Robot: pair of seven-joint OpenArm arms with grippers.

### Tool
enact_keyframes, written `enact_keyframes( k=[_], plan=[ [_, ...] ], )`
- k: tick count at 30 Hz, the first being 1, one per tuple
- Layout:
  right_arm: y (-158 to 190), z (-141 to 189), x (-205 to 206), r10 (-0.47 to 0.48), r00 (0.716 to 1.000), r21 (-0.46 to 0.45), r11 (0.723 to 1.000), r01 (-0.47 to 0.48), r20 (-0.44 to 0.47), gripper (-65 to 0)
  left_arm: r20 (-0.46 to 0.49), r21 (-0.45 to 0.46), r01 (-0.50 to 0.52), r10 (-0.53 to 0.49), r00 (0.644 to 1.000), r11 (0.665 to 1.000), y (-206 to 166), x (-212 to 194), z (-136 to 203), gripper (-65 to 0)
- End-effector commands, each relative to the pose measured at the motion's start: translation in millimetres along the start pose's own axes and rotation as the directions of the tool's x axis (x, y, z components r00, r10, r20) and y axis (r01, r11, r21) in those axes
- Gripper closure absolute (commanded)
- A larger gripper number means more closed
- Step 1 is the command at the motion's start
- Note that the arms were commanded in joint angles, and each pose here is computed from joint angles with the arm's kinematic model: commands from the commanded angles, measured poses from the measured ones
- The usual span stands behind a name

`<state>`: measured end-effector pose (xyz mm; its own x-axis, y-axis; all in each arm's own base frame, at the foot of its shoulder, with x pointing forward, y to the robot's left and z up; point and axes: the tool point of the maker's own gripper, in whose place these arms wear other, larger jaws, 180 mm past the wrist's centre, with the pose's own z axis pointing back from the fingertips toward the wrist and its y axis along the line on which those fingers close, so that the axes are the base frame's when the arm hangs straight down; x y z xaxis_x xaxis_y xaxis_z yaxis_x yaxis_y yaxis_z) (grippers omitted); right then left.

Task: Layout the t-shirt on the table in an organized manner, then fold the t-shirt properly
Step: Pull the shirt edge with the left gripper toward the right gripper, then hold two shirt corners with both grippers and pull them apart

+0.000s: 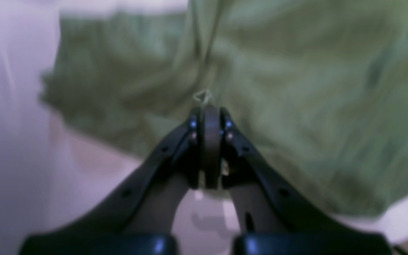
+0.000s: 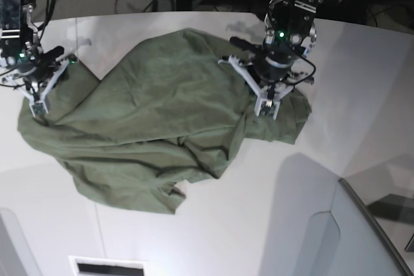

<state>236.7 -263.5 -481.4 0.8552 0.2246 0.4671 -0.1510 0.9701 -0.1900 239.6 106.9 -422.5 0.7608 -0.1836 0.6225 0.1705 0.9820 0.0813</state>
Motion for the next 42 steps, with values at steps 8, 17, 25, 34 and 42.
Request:
enact_keyframes(
  k=[8,17,25,34,42],
  plan=[
    [-0.7,1.1,19.5,-0.017,0.998,-0.004,1.0,0.017,0.058,-3.2,-0.11,0.11,-0.034,0.046,0.993,0.993,26.5,-58.3,27.5,0.0],
    [-0.9,-1.3,40.5,-0.034,0.995,-0.003,0.999,0.034,0.095,-3.0,-0.199,0.158,-0.005,0.037,0.979,0.987,42.7,-99.9,43.6,0.0],
    [-7.8,2.8,46.5,-0.036,0.993,-0.019,0.999,0.038,0.111,-3.0,-0.209,0.231,-0.034,0.084,0.974,0.972,68.8,-108.9,50.3,0.0],
    [-5.1,39.7,17.1,-0.07,0.988,-0.045,0.996,0.077,0.135,-36.9,-0.123,0.314,-0.073,0.117,0.986,0.946,105.5,-74.4,41.6,0.0],
    [21.2,29.3,-1.3,-0.068,0.994,0.05,0.997,0.064,0.083,-33.8,-0.082,0.321,-0.083,0.115,0.99,0.943,110.3,-56.0,36.4,0.0]
  ],
)
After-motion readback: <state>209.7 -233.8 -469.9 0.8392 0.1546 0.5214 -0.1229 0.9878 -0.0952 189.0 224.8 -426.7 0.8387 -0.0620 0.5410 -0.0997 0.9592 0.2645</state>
